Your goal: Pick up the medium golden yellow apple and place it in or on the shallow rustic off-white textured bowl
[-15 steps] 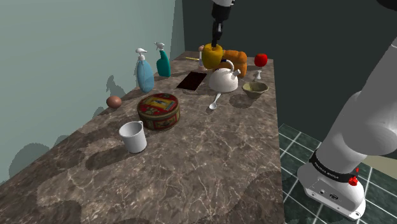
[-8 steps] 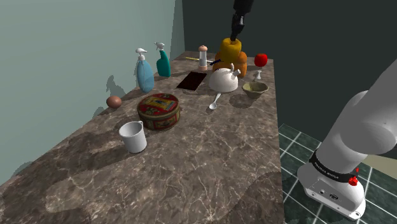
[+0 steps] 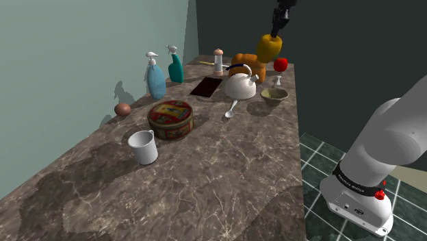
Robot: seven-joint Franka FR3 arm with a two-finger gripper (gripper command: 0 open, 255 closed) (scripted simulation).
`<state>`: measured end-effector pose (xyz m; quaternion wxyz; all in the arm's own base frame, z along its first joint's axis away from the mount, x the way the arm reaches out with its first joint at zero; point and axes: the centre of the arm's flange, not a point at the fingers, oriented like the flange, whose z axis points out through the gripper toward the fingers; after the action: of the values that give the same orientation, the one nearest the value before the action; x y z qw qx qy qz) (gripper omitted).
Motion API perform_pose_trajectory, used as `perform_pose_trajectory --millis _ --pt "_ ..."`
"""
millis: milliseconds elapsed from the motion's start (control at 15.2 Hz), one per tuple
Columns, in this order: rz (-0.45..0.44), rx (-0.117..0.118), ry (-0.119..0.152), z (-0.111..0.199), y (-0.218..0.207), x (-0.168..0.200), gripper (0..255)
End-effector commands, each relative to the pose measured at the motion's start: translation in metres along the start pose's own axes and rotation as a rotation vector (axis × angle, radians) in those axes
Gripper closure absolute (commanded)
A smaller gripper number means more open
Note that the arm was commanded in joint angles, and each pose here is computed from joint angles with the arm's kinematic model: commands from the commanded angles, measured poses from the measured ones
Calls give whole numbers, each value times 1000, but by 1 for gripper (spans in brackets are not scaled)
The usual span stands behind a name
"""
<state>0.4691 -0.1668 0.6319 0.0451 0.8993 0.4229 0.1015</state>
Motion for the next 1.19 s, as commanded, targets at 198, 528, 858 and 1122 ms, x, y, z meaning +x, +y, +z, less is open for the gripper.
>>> perform_pose_trajectory --millis 198,528,858,1122 --pt "-2 0 0 -20 7 -58 255" --pt "-2 0 0 6 2 -62 255" --pt "-2 0 0 31 -2 -66 255" --pt "-2 0 0 52 -6 -69 255"
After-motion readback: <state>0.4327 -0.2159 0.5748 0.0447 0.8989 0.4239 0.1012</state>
